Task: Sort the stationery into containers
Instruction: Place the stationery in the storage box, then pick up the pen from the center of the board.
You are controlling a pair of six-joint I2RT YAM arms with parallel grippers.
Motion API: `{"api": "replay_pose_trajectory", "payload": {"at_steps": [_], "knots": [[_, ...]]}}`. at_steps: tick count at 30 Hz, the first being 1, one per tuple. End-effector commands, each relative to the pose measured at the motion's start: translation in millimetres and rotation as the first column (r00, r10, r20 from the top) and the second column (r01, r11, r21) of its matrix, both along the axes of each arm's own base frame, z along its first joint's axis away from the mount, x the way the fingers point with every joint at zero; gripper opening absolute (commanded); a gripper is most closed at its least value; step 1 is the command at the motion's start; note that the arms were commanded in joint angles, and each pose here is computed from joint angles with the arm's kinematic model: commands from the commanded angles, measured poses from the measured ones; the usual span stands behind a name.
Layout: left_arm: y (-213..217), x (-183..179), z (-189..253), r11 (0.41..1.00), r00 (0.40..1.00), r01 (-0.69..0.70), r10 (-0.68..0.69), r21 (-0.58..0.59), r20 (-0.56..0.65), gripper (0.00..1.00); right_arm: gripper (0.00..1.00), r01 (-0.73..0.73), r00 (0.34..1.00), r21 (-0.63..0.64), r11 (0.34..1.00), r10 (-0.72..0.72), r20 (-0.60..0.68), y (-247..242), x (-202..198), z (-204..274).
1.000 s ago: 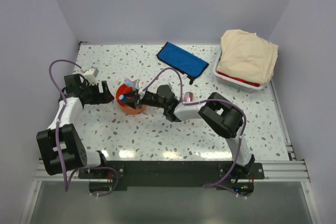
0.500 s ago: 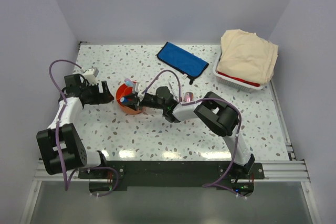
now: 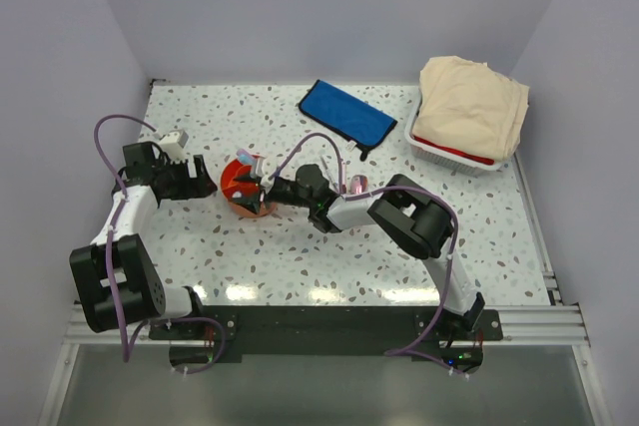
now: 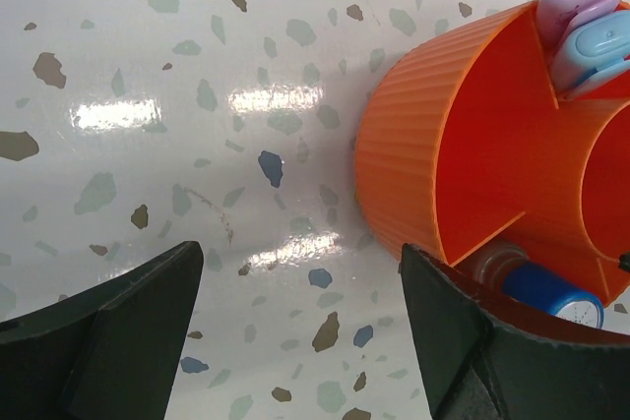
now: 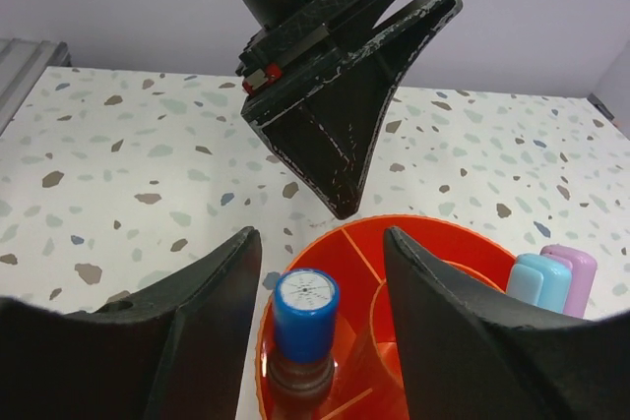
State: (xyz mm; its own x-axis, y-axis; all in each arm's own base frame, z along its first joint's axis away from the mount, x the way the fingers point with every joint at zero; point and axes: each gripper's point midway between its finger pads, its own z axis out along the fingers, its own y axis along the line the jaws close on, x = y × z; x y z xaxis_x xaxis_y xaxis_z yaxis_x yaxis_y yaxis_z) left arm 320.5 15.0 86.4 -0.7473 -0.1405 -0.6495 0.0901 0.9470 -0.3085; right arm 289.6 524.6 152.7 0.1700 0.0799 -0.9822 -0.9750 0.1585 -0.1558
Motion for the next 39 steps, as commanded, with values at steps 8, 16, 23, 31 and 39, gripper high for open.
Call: {"api": "replay_pose_trajectory", "payload": {"at_steps": [8, 16, 23, 31, 39], "knots": [[11.2, 13.8, 38.4, 0.998, 0.992, -0.003, -0.006, 0.067, 0.123, 0.87, 0.63, 0.24, 0.971, 0.088, 0.967, -0.241, -0.005, -29.9, 38.0, 160.0], [9.0, 13.5, 63.3, 0.997, 0.982, -0.005, -0.009, 0.075, 0.19, 0.86, 0.64, 0.461, 0.721, -0.452, 0.763, -0.62, -0.31, -150.0, 111.4, 97.4], [14.6, 29.5, 83.5, 0.997, 0.98, -0.016, 0.002, 0.073, 0.198, 0.86, 0.59, 0.352, 0.594, -0.752, 0.557, -0.754, -0.281, -207.0, 113.5, 12.3], [26.8, 53.1, 93.4, 0.995, 0.978, -0.046, 0.026, 0.09, 0.207, 0.86, 0.49, 0.327, 0.593, -0.837, 0.439, -0.785, -0.179, -217.1, 132.0, -44.0], [32.0, 56.3, 85.9, 0.993, 0.981, -0.058, 0.037, 0.103, 0.189, 0.86, 0.45, 0.271, 0.601, -0.881, 0.388, -0.783, -0.16, -213.1, 143.3, -75.2]]}}
